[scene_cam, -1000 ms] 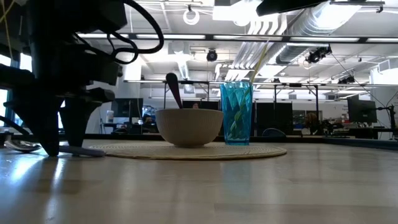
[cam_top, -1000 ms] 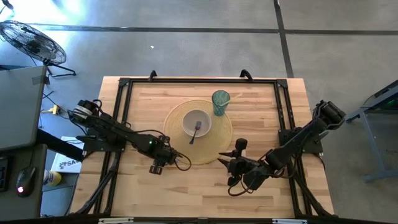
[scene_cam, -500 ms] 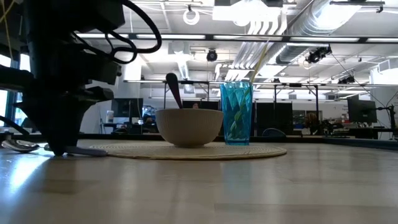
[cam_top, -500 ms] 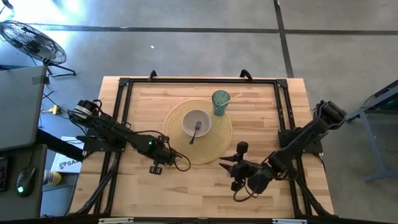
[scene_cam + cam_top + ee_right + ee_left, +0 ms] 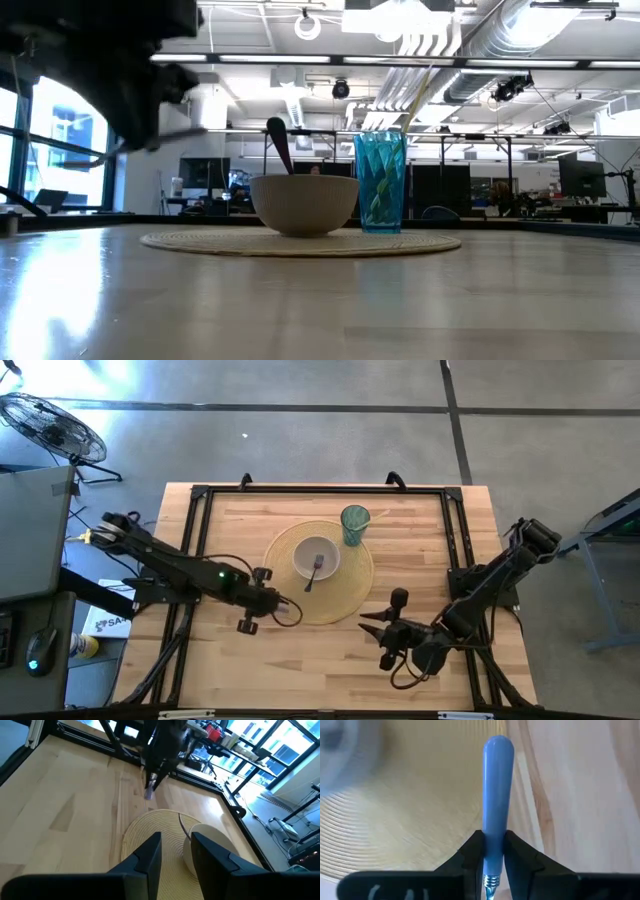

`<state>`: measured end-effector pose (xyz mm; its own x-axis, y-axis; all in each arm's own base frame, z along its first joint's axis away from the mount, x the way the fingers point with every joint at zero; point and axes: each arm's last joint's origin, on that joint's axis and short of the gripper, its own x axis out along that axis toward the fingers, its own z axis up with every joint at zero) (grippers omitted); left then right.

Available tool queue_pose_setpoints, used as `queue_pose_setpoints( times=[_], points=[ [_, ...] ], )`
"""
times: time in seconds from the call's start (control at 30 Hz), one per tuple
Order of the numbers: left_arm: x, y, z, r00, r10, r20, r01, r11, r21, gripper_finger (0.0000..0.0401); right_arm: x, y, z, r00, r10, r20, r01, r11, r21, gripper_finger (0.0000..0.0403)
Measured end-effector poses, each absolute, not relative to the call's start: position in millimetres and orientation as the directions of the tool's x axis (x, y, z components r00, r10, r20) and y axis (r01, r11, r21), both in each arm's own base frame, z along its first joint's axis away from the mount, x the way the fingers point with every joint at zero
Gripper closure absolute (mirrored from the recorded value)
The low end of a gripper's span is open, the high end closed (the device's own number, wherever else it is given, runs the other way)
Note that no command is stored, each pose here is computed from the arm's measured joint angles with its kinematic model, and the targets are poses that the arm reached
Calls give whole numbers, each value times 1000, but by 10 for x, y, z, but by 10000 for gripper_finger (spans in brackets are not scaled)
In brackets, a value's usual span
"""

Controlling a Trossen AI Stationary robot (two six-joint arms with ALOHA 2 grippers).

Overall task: Pick & Place Utensil
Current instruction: Place the purple spoon into the white bowl

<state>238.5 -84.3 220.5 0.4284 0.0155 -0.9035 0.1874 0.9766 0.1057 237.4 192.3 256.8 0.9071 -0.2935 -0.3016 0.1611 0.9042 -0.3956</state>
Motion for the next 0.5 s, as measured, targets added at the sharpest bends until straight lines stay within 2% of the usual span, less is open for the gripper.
queue_pose_setpoints(
  times=[0.23, 0.33, 0.5],
  points=[
    [2513, -544, 2559, 673, 24, -740, 148, 975, 165, 347, 2374, 1921, 2568, 906, -296, -301, 161, 901, -402, 304],
    [2633, -312, 2639, 746, -2, -666, 148, 975, 163, 347, 2375, 1923, 2568, 907, -294, -302, 161, 904, -397, 304],
    [2812, 126, 2686, 830, 29, -557, 99, 975, 198, 347, 2375, 1925, 2567, 908, -287, -305, 158, 910, -383, 304]
  ],
)
